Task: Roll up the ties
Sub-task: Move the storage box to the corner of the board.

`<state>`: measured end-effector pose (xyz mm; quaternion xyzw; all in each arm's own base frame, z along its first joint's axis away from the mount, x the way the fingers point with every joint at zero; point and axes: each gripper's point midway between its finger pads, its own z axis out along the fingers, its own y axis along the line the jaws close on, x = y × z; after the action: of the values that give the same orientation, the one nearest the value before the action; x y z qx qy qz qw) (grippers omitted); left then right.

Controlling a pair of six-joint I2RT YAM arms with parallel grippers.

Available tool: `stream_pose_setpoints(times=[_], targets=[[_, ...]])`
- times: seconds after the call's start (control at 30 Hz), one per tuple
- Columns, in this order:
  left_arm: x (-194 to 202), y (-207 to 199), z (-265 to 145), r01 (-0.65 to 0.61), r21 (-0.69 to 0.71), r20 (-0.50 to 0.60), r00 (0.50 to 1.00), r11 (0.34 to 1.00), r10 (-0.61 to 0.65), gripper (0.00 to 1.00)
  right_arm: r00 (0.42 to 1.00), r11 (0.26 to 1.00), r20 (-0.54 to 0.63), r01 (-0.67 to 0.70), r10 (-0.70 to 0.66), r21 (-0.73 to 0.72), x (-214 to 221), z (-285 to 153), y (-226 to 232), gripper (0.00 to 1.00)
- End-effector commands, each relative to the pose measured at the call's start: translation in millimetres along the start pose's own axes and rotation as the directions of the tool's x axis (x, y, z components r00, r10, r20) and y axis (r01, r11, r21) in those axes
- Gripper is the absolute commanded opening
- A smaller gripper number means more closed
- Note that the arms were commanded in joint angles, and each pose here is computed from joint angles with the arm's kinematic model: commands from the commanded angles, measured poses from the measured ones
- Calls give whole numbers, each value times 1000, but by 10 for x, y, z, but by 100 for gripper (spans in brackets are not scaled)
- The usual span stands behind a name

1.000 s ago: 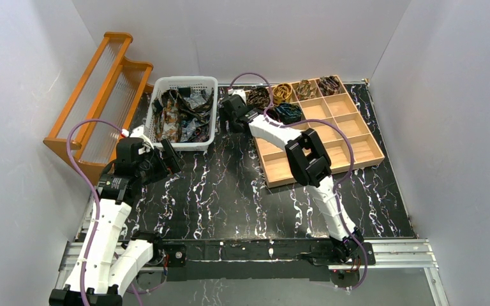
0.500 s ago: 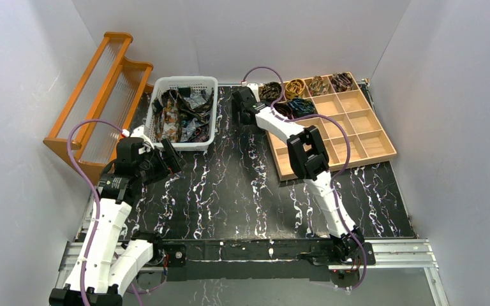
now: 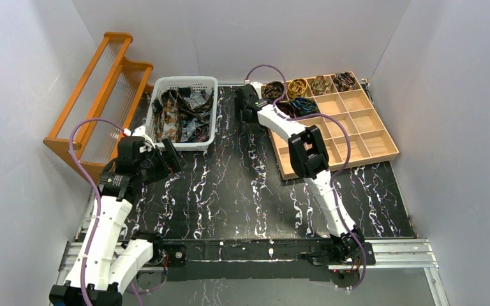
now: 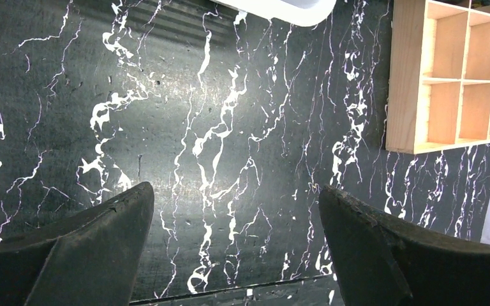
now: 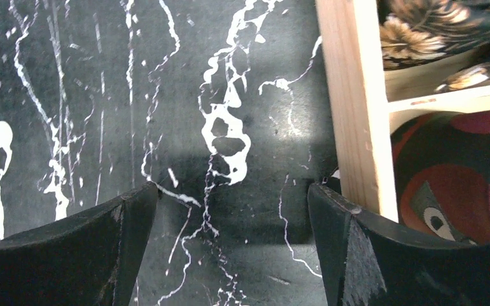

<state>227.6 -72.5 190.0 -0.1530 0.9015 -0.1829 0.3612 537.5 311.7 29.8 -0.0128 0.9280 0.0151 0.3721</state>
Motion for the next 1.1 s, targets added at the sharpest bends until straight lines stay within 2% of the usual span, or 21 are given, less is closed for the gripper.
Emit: stream_pose_setpoints(times=[0.0, 0.13, 0.2, 0.33, 0.5, 0.57, 0.7, 0.93, 1.07], targets=[[-162, -57, -49, -46, 3, 29, 999, 999, 46, 98, 998, 985, -46, 27, -35, -173, -75, -272, 51, 96], [-354, -68, 2, -92, -29, 46, 995, 995, 94, 98, 999, 919, -17, 33, -43, -394, -212, -860, 314, 98], [-459, -75, 63, -113, -51, 38, 993, 992, 115, 98, 999, 891, 0, 33, -37, -453, -246, -1150, 326, 98], [-666, -88, 271, -160, -91, 8, 987, 983, 161, 98, 998, 864, 66, 15, 21, -504, -326, -1767, 174, 99], [-980, -168, 596, -228, -97, 15, 973, 969, 231, 98, 981, 866, 122, -69, 148, -495, -191, -2243, -167, 99], [-1073, -150, 769, -253, -117, -1, 967, 960, 255, 95, 977, 856, 124, -87, 173, -510, -125, -2414, -245, 99], [-1245, -5, 1161, -298, -202, -33, 954, 933, 297, 79, 979, 809, 76, -111, 188, -578, 70, -2734, -274, 99], [-1516, 139, 1827, -374, -285, -124, 928, 883, 352, 68, 981, 711, -23, -156, 193, -685, 344, -3128, -222, 99], [-1658, 203, 2147, -394, -325, -143, 919, 860, 367, 63, 981, 686, -71, -177, 180, -705, 437, -3225, -204, 99]])
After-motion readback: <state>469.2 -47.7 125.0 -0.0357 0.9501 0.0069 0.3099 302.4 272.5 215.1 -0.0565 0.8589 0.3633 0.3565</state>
